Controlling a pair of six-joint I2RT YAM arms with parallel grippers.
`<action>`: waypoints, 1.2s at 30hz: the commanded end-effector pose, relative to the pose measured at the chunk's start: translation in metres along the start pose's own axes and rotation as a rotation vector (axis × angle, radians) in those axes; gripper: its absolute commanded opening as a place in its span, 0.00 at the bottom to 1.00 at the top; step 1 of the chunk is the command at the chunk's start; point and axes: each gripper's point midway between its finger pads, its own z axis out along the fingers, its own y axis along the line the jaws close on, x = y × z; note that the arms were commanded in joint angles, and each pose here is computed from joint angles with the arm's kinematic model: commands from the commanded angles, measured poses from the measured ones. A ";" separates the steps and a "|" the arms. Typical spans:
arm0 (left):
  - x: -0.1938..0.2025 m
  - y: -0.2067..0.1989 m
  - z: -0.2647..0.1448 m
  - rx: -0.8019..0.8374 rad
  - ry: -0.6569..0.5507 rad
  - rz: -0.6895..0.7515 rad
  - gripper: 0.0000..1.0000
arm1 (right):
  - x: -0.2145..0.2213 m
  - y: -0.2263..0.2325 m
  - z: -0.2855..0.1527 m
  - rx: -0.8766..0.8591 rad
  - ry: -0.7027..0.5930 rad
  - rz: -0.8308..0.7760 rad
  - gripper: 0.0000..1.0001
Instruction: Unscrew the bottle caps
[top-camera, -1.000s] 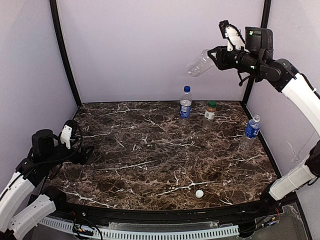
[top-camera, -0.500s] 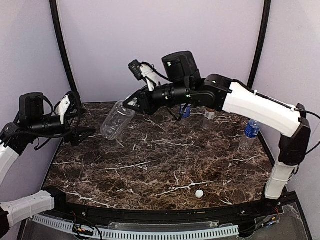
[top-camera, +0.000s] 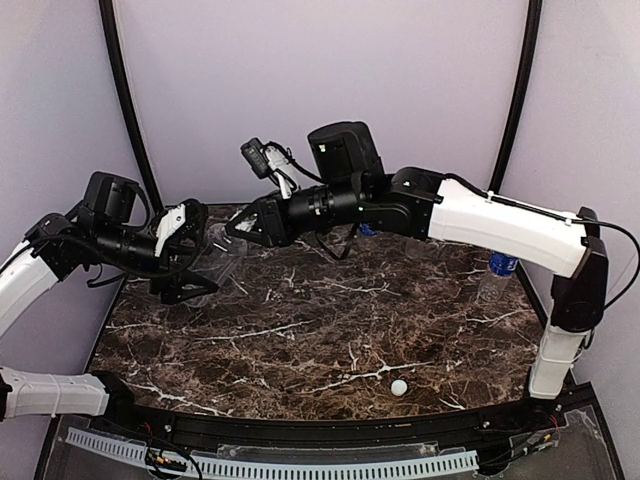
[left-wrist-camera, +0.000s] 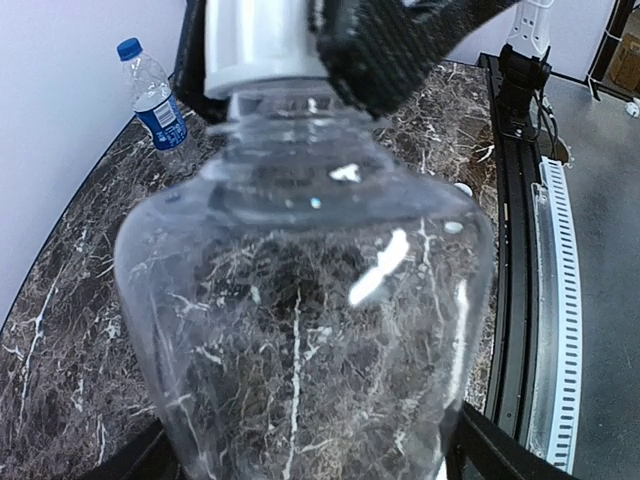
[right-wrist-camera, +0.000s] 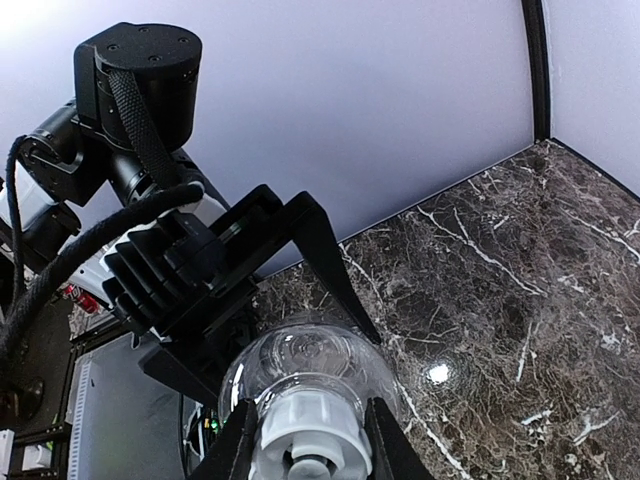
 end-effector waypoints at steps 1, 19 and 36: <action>-0.022 0.015 -0.006 -0.068 -0.046 0.009 0.82 | -0.031 0.024 -0.017 -0.073 -0.113 -0.008 0.00; -0.011 0.019 -0.001 -0.095 0.000 0.054 0.60 | -0.029 0.021 -0.018 -0.071 -0.136 0.017 0.10; -0.060 0.116 -0.051 -0.856 0.197 0.703 0.46 | -0.023 -0.026 -0.038 0.033 -0.165 0.253 0.85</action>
